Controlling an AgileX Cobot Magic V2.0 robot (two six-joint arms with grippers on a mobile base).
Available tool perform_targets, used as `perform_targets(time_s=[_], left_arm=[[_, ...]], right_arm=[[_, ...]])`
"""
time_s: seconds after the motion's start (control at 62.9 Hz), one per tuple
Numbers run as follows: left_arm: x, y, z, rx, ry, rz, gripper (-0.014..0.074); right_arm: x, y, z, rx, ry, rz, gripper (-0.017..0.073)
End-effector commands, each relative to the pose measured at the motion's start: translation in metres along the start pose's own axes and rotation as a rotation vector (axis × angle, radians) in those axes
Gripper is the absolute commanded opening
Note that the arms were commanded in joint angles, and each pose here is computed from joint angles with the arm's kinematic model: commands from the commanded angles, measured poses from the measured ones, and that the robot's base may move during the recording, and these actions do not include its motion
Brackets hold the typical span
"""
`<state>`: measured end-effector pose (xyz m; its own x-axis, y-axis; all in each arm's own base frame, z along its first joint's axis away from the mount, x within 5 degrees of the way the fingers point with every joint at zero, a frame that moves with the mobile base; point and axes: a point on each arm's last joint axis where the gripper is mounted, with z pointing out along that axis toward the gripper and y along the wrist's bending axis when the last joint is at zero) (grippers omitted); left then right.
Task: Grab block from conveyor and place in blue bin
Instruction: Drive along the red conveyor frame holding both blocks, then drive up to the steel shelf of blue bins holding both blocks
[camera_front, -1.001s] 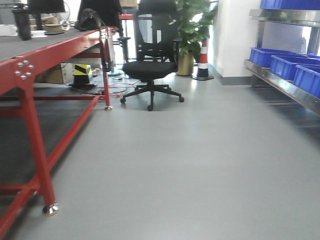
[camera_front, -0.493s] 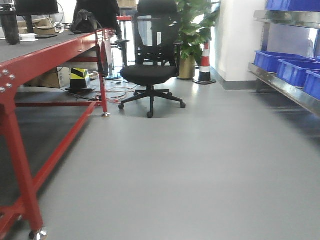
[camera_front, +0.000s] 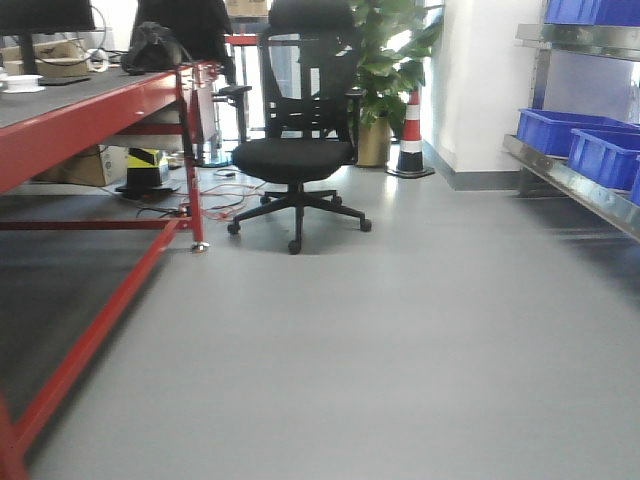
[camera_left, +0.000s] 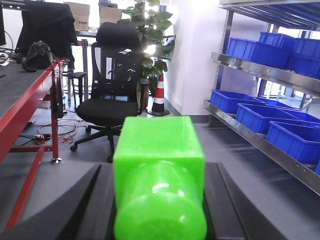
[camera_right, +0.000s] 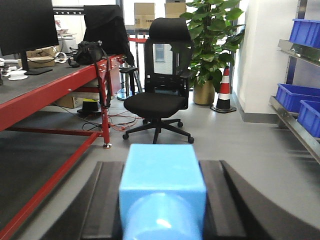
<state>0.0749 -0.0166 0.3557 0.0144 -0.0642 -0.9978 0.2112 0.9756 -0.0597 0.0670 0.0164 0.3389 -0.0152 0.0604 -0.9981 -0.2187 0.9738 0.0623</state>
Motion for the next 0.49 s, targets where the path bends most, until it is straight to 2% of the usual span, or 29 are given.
perform_targets(time_s=[0.0, 0.477], left_arm=[[-0.0024, -0.0006, -0.001, 0.007, -0.021, -0.01, -0.0111], [-0.0024, -0.0006, -0.001, 0.007, -0.021, -0.01, -0.0111]], right_arm=[[-0.0011, -0.0003, -0.0004, 0.003, -0.015, -0.01, -0.0163], [-0.0011, -0.0003, -0.0004, 0.003, -0.015, -0.01, -0.0163]])
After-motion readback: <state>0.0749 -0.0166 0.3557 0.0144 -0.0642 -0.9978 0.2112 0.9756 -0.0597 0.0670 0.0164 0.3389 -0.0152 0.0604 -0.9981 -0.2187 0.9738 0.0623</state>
